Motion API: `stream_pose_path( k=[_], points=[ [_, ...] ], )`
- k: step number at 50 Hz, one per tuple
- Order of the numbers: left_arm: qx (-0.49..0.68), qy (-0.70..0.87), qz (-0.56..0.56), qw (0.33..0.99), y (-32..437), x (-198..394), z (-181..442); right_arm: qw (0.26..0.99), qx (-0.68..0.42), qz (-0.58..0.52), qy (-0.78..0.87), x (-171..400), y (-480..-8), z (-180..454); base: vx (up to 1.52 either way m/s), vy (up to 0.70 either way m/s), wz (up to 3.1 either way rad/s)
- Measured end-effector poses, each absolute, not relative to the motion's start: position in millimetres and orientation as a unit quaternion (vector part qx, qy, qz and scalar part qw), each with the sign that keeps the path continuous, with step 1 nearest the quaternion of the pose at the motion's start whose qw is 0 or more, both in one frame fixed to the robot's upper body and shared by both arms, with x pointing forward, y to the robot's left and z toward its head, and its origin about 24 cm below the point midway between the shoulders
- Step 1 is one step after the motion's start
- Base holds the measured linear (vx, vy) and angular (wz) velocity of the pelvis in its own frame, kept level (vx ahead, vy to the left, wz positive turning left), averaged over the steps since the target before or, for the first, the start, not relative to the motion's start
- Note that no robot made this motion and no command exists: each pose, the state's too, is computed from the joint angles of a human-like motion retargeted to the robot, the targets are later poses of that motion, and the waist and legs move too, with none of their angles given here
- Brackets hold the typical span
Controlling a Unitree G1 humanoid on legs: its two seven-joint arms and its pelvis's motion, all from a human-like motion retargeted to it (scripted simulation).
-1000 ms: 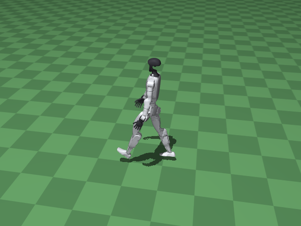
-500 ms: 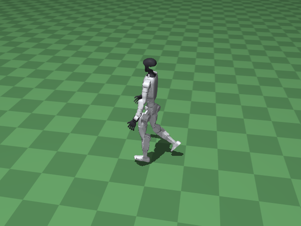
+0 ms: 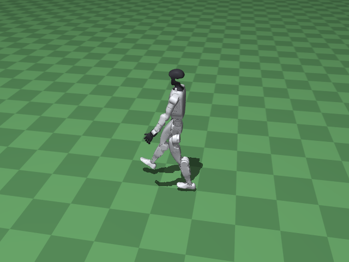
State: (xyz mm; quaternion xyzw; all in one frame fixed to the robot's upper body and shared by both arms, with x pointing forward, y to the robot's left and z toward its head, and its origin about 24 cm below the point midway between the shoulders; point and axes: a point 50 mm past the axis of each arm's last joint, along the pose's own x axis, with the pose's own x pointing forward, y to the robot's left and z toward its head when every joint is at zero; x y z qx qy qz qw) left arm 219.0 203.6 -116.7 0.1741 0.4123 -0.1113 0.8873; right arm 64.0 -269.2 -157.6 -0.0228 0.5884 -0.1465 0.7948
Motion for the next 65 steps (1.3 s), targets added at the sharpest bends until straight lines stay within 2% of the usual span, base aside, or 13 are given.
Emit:
stream_pose_path(
  k=[7,14,25,32,40,48,53,60,65],
  points=[
    [0.169,0.448,-0.134,0.867,195,204,-127,0.8,-0.023,-0.146,0.582,70,-270,-157,0.51,-0.1,0.72],
    [0.163,0.487,-0.109,0.851,210,177,-138,0.793,-0.054,-0.142,0.59,75,-275,-154,0.57,-0.2,0.45],
    [0.177,0.556,-0.039,0.811,255,89,-156,0.848,-0.058,-0.191,0.491,111,-279,-143,0.63,-0.28,-0.19],
    [0.142,0.613,-0.052,0.775,259,46,-162,0.868,-0.077,-0.137,0.471,130,-261,-142,0.52,-0.22,-0.57],
    [0.095,0.606,-0.054,0.788,249,42,-164,0.893,-0.109,-0.033,0.436,172,-232,-134,0.42,-0.14,-1.15],
    [0.091,0.565,-0.015,0.82,240,50,-164,0.928,-0.116,-0.017,0.353,209,-215,-116,0.39,-0.03,-0.95],
    [0.061,0.539,0.007,0.84,239,49,-162,0.928,-0.137,-0.012,0.346,208,-213,-116,0.39,0.07,-0.35],
    [0.043,0.565,0.011,0.824,244,28,-163,0.889,-0.166,0.008,0.426,177,-225,-133,0.43,0.25,-0.34],
    [0.032,0.579,0.031,0.814,255,30,-161,0.868,-0.179,0.022,0.463,174,-232,-134,0.48,0.16,-0.57]
  ],
)
